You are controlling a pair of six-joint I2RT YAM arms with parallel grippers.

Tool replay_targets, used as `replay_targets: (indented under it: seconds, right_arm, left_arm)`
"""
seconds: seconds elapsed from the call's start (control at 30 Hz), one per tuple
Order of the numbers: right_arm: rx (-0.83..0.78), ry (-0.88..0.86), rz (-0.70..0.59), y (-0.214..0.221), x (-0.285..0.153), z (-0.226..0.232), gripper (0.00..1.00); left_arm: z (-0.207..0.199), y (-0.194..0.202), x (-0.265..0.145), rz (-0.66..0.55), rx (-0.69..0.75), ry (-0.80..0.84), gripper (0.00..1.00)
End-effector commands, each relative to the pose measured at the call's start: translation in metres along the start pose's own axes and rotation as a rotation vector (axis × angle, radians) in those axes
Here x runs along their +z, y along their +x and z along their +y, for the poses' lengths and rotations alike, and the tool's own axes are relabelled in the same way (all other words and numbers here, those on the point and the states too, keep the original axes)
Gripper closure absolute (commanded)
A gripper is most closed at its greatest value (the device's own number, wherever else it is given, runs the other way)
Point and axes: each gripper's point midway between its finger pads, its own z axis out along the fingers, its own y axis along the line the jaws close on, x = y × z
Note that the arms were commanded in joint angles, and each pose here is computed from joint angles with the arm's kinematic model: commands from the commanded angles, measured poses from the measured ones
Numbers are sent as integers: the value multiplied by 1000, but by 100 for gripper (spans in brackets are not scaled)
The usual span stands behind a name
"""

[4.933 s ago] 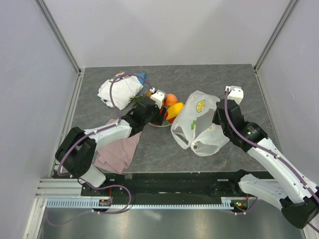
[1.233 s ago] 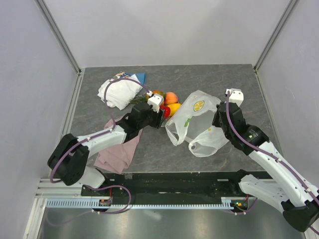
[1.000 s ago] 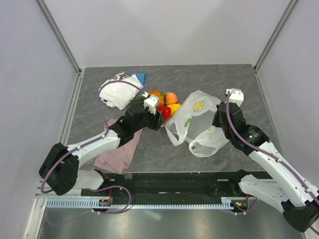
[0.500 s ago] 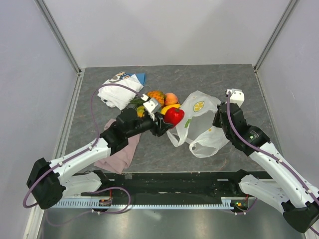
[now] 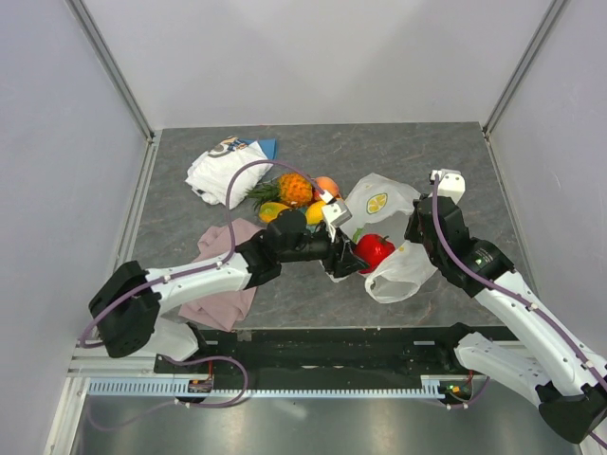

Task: Place the fruits into the plastic bag

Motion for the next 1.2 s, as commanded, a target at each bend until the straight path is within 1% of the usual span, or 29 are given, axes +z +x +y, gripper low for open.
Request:
replay_targets:
  seconds: [0.0,0.03,0.07,0.17,0.27,0.4,0.5,0.57,0.67,0.7,0.8,0.83,0.97,1.17]
  right_arm:
    - [32,-18,-26,-10,-5,3,100]
    - [32,-18,-26,-10,-6,3,100]
    - [32,-18,-26,-10,-6,2,100]
    - [31,-19,-32,-12,-7,2,100]
    - [31,-20,-34,-12,-8,2,100]
    - [36,-30,-25,-10,-6,5,100]
    - [42,-50,-18,-8,-5,9,100]
    - [43,-62,-10,-6,-5,11,100]
    - [43,-71,2,-1,-2,13,100]
    - [42,-72,11,2,-1,13,100]
    - [43,-81,16,5,1,16,100]
    - [46,-83,12,4,1,16,100]
    - [43,-78,14,6,2,15,100]
    - [40,-70,20,10,3,13,100]
  left_arm:
    - [6,-28,14,-81,-18,-41,58]
    - [13,-28,14,-78,-12,-77,58]
    - [28,-22,13,-64,-12,-163,58]
    - [51,-12,11,-42,22,-275,58]
    - [53,-5,19,-20,26,-291,58]
    - [40,0,44,-6,41,-276,58]
    - [30,-3,61,-13,18,-250,57]
    - [26,-9,68,-40,14,-241,57]
    - [27,-8,77,-52,5,-236,57]
    - [31,1,83,-33,-5,-242,56]
    - [38,10,92,-16,-21,-255,54]
    - [42,19,96,2,-32,-260,52]
    - [44,30,100,15,-58,-253,46]
    - [43,35,98,23,-58,-245,35]
